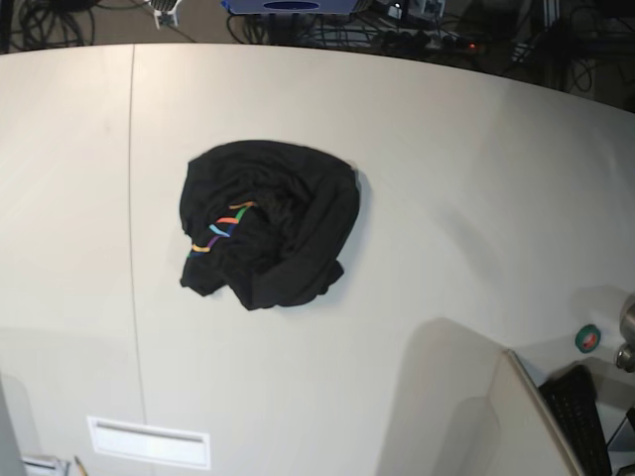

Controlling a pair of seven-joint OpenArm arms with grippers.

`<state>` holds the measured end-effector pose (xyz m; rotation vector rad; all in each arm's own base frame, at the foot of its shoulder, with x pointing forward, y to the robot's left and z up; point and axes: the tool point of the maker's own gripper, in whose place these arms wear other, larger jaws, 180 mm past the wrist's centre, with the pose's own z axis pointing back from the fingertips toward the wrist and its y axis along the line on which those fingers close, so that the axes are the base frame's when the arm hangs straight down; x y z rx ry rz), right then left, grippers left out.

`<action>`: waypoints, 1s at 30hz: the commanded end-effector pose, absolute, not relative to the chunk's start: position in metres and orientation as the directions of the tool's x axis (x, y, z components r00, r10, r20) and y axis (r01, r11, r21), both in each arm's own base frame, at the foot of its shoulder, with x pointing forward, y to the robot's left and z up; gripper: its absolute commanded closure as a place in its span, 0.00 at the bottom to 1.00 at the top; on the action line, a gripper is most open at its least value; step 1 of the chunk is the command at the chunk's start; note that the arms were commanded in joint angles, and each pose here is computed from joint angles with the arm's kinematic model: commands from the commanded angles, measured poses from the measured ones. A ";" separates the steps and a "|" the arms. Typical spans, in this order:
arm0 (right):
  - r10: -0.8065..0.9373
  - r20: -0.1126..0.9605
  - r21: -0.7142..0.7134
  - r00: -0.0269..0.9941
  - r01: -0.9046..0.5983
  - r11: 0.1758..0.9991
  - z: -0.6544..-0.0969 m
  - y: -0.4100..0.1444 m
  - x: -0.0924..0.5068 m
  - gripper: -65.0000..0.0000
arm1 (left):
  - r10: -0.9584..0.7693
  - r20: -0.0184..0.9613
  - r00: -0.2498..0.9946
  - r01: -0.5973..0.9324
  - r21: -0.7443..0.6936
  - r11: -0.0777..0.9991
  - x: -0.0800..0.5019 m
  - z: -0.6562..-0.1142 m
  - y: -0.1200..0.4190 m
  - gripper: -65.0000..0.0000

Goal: Layout the t-shirt on the table in an organized manner, then fold the t-shirt properly

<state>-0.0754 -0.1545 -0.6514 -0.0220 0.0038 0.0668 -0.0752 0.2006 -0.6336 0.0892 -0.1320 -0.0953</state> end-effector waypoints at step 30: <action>0.191 0.612 0.025 0.767 -0.260 0.965 -0.417 -0.060 0.164 1.00 | -0.027 0.730 0.683 0.037 0.002 0.999 0.104 -0.454 0.228 1.00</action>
